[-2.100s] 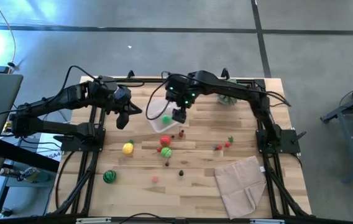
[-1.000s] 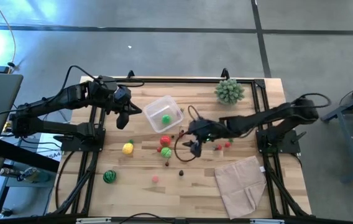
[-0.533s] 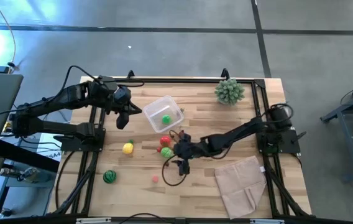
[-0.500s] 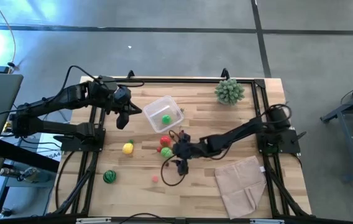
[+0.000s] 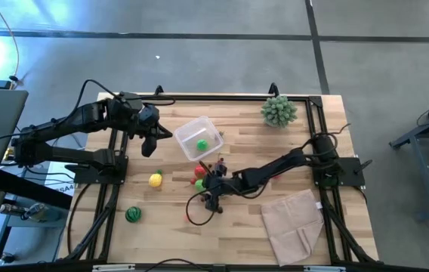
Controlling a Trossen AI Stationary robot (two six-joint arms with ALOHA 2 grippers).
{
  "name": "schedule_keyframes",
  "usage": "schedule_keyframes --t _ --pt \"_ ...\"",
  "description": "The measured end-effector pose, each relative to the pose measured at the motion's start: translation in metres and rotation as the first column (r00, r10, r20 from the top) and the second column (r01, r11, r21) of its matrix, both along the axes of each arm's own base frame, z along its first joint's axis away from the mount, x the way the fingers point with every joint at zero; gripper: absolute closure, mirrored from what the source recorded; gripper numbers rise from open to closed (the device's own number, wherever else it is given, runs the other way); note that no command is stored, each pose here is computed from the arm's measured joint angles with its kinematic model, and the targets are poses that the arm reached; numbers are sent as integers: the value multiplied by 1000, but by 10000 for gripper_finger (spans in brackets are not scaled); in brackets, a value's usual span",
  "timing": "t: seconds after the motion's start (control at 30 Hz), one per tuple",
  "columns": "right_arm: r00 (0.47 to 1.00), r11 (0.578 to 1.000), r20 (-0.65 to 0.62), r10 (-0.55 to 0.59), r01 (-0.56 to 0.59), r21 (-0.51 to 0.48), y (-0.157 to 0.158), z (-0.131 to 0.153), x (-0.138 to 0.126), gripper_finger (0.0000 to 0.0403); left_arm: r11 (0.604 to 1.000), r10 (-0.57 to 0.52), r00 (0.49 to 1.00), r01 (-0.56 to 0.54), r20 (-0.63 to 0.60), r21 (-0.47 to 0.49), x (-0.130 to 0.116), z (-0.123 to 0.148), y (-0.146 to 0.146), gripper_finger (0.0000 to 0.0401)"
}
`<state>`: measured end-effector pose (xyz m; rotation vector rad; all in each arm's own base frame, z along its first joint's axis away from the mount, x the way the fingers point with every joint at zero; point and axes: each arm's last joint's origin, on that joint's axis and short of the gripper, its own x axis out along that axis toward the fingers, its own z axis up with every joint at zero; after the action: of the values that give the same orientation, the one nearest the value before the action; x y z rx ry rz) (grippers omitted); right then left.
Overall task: Pick and placing Produce into tupperware
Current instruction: Put the green cabbage into the transparent bin
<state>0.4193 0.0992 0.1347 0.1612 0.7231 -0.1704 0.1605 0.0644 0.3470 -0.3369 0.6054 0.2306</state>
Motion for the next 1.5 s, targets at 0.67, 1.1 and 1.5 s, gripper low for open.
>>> schedule_keyframes --t 0.67,1.1,1.5 --pt "1000 1000 22 9 -9 28 -16 -4 8 143 1000 0 1000 0 -1 0 0 0 0 400" --pt "998 996 57 7 -12 86 -17 -10 13 109 1000 0 1000 0 -1 0 0 0 0 400" --pt "998 996 62 3 -9 93 -15 -22 21 102 1000 0 1000 0 2 1 0 0 0 400"
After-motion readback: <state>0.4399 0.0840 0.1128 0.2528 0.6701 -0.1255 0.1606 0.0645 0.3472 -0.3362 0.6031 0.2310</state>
